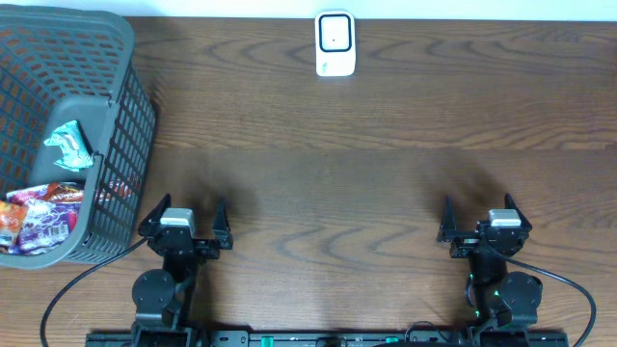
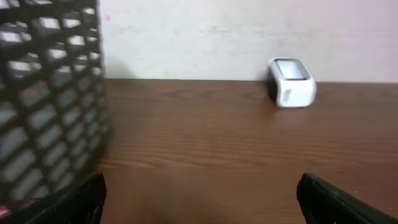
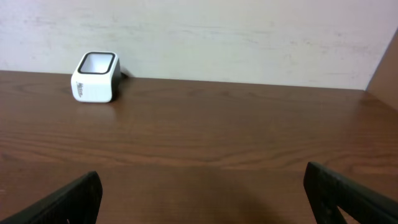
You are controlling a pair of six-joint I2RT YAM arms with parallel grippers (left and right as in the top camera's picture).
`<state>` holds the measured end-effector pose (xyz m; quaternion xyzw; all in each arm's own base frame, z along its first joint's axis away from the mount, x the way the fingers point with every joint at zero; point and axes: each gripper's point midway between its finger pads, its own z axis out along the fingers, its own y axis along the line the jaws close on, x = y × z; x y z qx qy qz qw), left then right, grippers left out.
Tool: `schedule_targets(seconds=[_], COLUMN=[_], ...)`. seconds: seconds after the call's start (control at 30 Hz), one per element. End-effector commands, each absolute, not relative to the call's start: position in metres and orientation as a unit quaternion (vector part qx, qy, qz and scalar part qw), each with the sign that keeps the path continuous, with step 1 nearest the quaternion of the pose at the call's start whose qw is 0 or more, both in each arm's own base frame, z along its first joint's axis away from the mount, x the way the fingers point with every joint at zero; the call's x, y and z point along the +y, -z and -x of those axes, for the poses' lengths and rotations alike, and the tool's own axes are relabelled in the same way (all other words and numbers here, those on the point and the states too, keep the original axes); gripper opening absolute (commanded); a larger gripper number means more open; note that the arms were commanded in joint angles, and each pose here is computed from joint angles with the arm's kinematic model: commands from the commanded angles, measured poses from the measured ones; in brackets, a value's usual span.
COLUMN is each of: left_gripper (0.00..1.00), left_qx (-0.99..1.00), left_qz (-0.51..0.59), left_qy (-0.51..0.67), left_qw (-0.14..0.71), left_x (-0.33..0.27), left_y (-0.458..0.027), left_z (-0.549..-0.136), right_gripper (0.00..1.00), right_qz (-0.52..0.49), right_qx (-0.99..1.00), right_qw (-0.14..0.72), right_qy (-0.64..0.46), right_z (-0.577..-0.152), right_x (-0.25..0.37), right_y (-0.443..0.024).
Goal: Scan the item barcode
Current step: 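Move the left gripper up and over into the grey basket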
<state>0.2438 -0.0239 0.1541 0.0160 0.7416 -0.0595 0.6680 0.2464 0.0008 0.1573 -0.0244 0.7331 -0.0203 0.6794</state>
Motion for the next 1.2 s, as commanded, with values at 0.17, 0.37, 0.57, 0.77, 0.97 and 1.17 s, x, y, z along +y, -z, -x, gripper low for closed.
schedule_targets(seconds=[0.17, 0.37, 0.57, 0.77, 0.97, 1.17], left_gripper=[0.98, 0.98, 0.98, 0.98, 0.98, 0.98], left_qx=[0.605, 0.548, 0.530, 0.602, 0.672, 0.756], left_qz=[-0.133, -0.086, -0.105, -0.041, 0.102, 0.204], left_qy=[0.266, 0.283, 0.212, 0.113, -0.072, -0.056], left_qw=[0.739, 0.782, 0.815, 0.789, 0.730, 0.620], left_x=[-0.094, -0.081, -0.073, -0.042, 0.047, 0.129], left_y=[-0.235, -0.307, -0.400, -0.482, -0.524, -0.489], left_z=[-0.213, -0.200, -0.204, -0.265, -0.326, -0.360], right_gripper=[0.99, 0.99, 0.99, 0.99, 0.99, 0.99], right_qz=[0.024, 0.024, 0.024, 0.024, 0.024, 0.024], right_qx=[0.733, 0.733, 0.733, 0.733, 0.733, 0.733], right_qw=[0.679, 0.679, 0.679, 0.679, 0.679, 0.679], right_qy=[0.030, 0.030, 0.030, 0.030, 0.030, 0.030], right_z=[-0.246, -0.246, -0.246, -0.246, -0.246, -0.246], right_x=[-0.002, -0.002, -0.002, -0.002, -0.002, -0.002], right_y=[-0.157, -0.157, -0.157, -0.156, -0.157, -0.157])
